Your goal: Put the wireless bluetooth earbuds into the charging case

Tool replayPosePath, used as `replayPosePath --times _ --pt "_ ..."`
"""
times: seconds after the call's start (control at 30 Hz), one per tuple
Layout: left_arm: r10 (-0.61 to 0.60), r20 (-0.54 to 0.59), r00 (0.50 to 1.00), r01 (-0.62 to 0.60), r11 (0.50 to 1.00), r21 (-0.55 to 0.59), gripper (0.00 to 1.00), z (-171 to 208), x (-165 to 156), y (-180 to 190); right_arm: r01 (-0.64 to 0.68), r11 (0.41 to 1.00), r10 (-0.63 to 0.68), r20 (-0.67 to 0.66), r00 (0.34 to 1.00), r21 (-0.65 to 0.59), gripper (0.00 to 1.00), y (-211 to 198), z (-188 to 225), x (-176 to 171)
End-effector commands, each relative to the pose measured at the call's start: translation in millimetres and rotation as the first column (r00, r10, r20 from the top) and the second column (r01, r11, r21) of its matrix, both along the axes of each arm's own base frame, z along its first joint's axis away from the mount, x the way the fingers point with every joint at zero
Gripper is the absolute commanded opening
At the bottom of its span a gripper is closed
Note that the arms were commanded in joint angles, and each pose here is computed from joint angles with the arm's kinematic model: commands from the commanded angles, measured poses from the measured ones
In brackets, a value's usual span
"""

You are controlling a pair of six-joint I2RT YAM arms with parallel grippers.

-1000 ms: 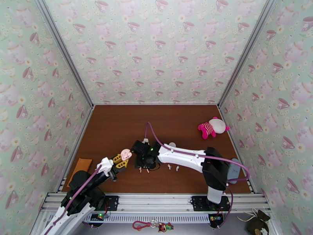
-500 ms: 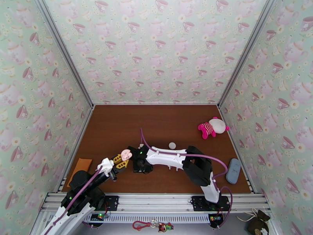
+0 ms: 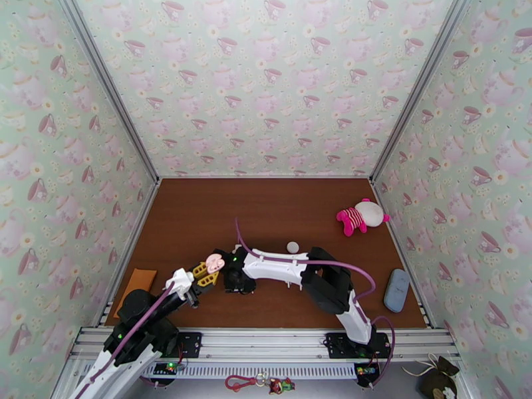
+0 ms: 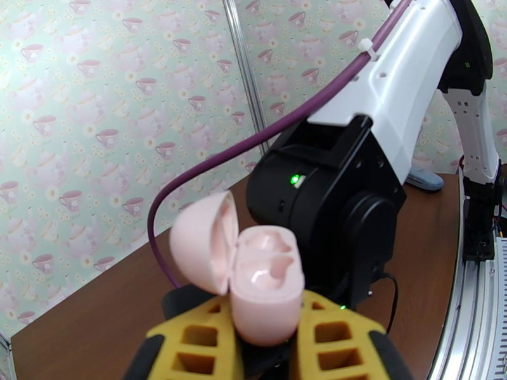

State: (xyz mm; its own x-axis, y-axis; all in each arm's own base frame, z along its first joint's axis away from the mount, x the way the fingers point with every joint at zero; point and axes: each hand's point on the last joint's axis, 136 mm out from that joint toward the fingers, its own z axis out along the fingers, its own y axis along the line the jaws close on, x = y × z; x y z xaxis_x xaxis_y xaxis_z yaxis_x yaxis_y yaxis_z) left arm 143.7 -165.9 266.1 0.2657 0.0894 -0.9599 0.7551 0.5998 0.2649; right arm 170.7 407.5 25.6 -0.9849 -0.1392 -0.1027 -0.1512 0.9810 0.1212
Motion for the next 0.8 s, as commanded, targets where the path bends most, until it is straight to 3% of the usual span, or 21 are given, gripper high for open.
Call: replayPosePath --times 0.0,0.77 --pt "-0.015 0.024 1.0 0.015 1.0 0.003 0.0 0.8 -3.3 -1.0 -0.007 1.0 0.008 0.032 0.999 -0.025 0.42 3.3 -1.7 5.0" --pt "-0.012 0.023 1.0 0.011 1.0 0.008 0.0 -0.8 -2.6 -0.9 0.001 0.995 0.004 0.047 0.999 -0.103 0.27 -4.3 -15.0 10.4"
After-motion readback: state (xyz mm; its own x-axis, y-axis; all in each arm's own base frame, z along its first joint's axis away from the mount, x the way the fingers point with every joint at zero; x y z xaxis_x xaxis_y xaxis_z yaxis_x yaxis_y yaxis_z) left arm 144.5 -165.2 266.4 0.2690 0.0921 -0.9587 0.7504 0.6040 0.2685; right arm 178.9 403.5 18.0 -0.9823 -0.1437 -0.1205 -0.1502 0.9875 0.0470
